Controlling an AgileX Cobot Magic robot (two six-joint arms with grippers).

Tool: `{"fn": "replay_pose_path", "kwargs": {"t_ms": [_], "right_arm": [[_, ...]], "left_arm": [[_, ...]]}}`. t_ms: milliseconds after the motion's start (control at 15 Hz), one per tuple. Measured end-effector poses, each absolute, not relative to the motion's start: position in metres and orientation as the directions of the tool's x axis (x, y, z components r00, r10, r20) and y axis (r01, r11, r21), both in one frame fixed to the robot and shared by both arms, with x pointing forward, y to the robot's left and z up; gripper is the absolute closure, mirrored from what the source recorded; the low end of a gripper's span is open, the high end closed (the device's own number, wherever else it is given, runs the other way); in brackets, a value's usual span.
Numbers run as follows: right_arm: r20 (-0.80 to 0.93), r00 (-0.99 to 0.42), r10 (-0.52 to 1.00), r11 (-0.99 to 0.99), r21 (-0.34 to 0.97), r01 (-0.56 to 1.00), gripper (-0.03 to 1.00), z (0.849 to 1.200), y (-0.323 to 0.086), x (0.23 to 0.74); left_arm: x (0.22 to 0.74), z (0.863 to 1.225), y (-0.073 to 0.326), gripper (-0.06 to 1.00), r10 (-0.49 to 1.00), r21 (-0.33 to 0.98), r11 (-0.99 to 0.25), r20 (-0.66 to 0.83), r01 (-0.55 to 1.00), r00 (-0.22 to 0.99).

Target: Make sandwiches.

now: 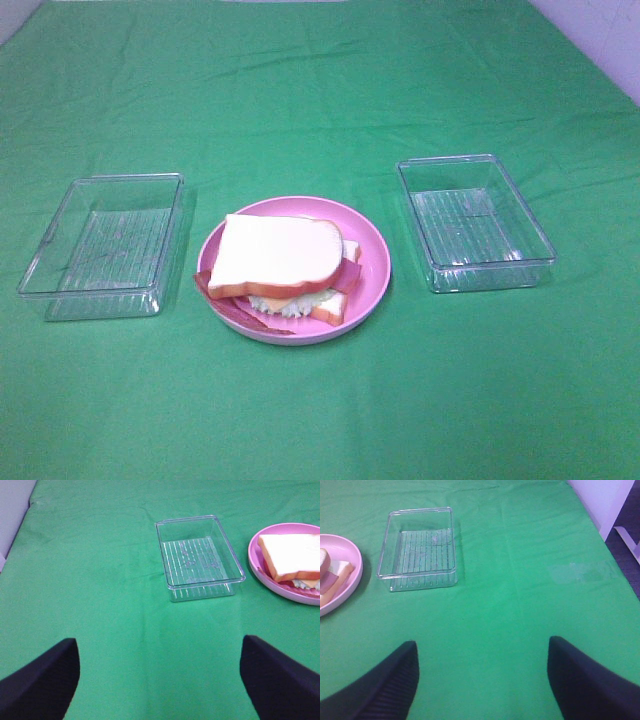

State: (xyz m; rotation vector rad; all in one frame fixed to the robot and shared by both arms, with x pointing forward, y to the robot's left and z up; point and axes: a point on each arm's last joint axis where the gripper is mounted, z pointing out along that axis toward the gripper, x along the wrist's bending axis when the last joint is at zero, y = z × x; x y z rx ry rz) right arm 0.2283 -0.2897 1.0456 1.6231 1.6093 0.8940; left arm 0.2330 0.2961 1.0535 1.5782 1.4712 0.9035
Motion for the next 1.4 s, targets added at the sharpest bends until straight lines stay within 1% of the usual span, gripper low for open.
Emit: {"fn": "replay_pose_path", "kwargs": {"t_ms": [333,1400], "right_arm": [[0.011,0.002,1.000,-0.011,0.843,0.538,0.28,1.0456,-0.2897,0.2283],[0.011,0.002,1.000,-0.011,0.843,0.538,0.28,1.0456,-0.2897,0.2283]], "left_arm": [[0.2332,1.0535,0.2959,0.12,0.999,0.897,-0.010,-0.011,0.442,0.044],[0.2332,1.0535,0.2959,0.12,0.999,0.897,-0.009,-0.011,0.442,0.043]]}}
